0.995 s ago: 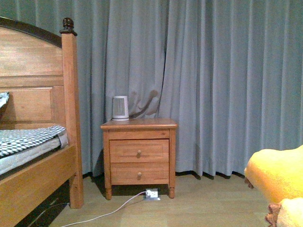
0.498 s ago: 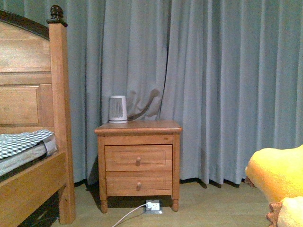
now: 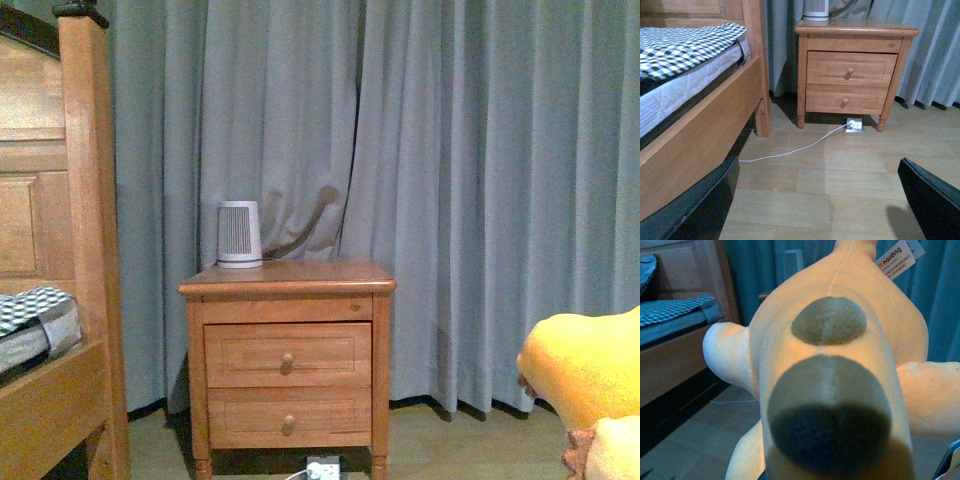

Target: Put away toys

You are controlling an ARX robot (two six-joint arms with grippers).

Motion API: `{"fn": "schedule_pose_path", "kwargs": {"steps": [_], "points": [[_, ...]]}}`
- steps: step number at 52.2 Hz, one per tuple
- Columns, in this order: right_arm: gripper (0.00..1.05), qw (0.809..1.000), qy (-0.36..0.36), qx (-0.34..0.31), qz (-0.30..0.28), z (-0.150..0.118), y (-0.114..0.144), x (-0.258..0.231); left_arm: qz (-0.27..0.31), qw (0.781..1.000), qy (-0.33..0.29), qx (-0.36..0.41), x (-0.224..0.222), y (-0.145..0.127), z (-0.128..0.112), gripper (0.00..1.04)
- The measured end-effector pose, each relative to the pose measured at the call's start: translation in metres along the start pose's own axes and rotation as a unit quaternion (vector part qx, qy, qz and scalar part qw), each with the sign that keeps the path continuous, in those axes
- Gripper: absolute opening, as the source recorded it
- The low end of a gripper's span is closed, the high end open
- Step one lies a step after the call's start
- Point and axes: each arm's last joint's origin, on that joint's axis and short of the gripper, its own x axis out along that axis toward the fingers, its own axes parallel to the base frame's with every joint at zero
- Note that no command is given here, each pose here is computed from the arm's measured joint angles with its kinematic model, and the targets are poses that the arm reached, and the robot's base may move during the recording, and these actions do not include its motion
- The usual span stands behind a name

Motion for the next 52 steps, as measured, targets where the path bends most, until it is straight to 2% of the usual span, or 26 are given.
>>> {"fn": "schedule_pose_path", "kwargs": {"steps": [52], "points": [[0.08, 1.000, 0.000, 0.000, -0.003, -0.0001, -0.0001, 0.0000, -0.001, 1.000, 0.000, 0.000, 0.0000, 0.0000, 0.0000, 0.98]]}}
